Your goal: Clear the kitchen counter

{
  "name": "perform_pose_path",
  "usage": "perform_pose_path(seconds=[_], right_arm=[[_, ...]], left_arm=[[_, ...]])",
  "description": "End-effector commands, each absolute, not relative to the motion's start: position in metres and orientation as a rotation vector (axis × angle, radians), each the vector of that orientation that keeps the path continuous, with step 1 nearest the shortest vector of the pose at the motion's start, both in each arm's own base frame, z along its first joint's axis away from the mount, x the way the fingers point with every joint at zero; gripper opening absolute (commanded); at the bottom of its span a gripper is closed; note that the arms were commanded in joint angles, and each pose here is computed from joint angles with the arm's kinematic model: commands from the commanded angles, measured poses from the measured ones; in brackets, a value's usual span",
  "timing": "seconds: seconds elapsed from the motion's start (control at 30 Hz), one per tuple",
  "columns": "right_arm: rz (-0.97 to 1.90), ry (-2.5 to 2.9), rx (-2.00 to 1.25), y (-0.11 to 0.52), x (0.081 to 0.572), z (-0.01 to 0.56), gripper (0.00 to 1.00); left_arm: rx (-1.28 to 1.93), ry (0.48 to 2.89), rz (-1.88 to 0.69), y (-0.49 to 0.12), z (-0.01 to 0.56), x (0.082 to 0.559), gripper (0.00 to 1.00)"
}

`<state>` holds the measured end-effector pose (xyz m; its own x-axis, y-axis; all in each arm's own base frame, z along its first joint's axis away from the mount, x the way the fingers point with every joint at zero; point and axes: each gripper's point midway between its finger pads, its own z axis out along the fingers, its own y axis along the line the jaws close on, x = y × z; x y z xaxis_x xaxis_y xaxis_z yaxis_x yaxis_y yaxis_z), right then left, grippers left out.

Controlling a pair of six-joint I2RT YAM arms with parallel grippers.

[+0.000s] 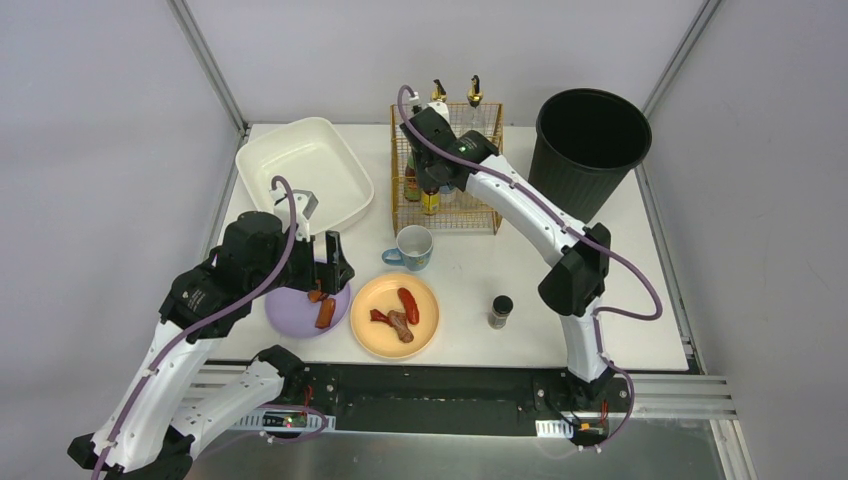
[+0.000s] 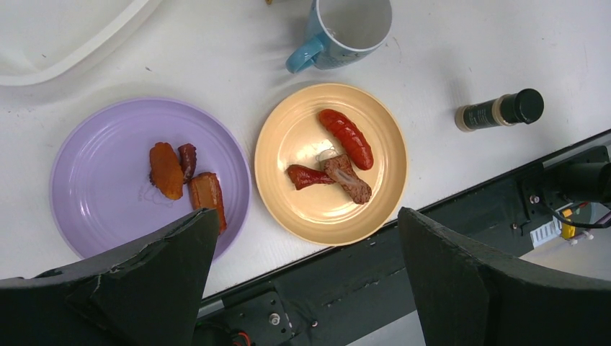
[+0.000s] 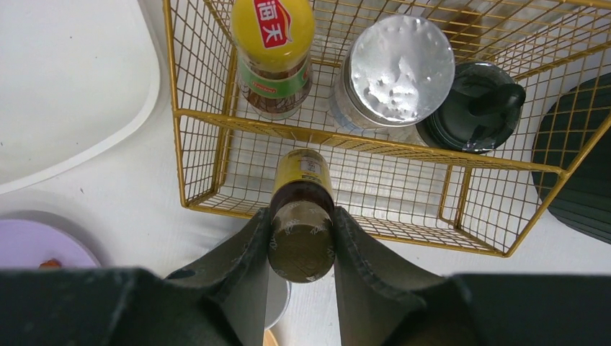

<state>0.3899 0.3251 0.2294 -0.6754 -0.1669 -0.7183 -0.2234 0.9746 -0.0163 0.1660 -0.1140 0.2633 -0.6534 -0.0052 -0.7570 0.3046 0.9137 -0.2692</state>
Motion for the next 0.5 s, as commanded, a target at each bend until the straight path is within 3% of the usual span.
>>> perform_pose_path(seconds=[0.0, 0.47], right_arm=[[0.188, 2.242, -0.185, 0.334, 0.407, 0.259, 0.0], [0.21, 2.377, -0.124, 0.331, 0.421, 0.216, 0.01]], left_arm=[[0.239, 2.246, -0.465, -0.113, 0.261, 0.166, 1.0], [0.242, 2.253, -0.456, -0.114, 0.262, 0.168, 1.0]])
